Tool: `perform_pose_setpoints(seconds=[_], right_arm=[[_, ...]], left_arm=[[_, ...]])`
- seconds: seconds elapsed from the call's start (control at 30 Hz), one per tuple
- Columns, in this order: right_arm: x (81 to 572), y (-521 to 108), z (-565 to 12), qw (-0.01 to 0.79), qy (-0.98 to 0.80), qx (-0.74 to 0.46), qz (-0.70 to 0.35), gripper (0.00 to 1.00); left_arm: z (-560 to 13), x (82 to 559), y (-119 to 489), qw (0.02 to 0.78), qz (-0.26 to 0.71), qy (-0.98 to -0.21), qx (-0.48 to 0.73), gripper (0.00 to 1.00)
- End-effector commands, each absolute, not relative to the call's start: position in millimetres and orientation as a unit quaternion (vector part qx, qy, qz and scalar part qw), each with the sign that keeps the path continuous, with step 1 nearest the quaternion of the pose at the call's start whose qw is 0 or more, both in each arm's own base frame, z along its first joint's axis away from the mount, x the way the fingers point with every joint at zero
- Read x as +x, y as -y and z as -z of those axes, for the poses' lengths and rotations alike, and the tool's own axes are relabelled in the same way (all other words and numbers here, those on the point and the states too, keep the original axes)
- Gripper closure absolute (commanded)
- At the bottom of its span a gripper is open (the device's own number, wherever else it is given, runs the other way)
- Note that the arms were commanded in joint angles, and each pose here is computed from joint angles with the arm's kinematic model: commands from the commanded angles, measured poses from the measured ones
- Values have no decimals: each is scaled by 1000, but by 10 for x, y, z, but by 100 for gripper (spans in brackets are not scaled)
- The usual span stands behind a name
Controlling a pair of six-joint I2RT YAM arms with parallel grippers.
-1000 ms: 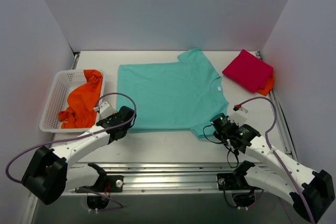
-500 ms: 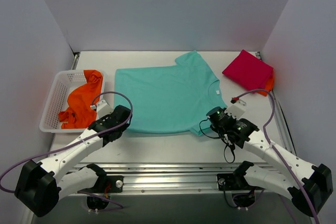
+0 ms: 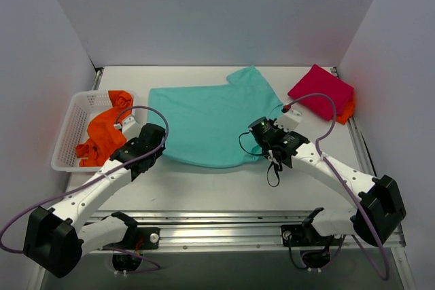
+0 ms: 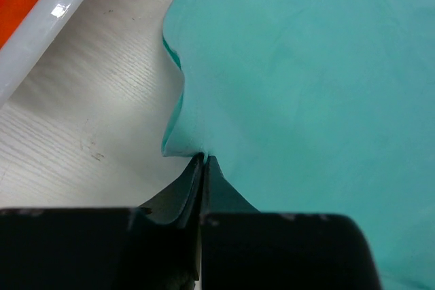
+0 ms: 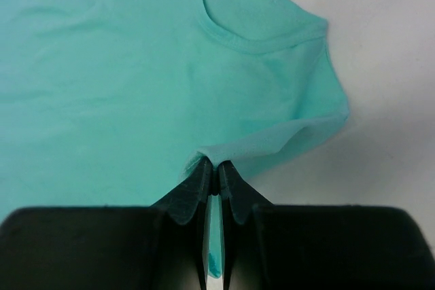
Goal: Fold and stack the t-shirts
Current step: Fold the tshirt
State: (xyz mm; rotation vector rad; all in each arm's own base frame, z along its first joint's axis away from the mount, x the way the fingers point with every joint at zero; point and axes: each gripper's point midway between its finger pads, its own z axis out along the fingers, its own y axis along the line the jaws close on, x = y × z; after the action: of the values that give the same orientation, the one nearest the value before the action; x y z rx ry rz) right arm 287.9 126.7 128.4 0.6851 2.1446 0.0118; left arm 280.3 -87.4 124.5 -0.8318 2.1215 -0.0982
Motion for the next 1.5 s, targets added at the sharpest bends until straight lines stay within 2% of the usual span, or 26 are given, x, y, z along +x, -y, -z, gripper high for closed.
perform_pose_setpoints(seconds=[0.0, 0.27, 0.63, 0.77, 1.2, 1.47], right_arm=[[3181, -1192, -1579, 483, -823, 298, 20, 100], [3583, -1210, -1633, 492, -813, 309, 43, 100], [4152, -1275, -1052, 451, -837, 303, 63, 100], [4315, -1288, -921, 442, -841, 306, 63, 100], [4703, -1373, -999, 447, -840, 303, 46, 100], [4825, -1458, -682, 425, -855, 293, 55, 100]], left_arm=[[-1468, 3062, 897, 441, 68, -830, -335, 98], [-1321, 3445, 845, 435, 57, -834, -335, 98], [-1133, 3913, 975, 425, 63, -838, -337, 98], [-1069, 3969, 934, 422, 51, -837, -345, 98], [-1145, 3966, 664, 419, 19, -824, -382, 98], [-933, 4030, 602, 394, 0, -832, -391, 98]])
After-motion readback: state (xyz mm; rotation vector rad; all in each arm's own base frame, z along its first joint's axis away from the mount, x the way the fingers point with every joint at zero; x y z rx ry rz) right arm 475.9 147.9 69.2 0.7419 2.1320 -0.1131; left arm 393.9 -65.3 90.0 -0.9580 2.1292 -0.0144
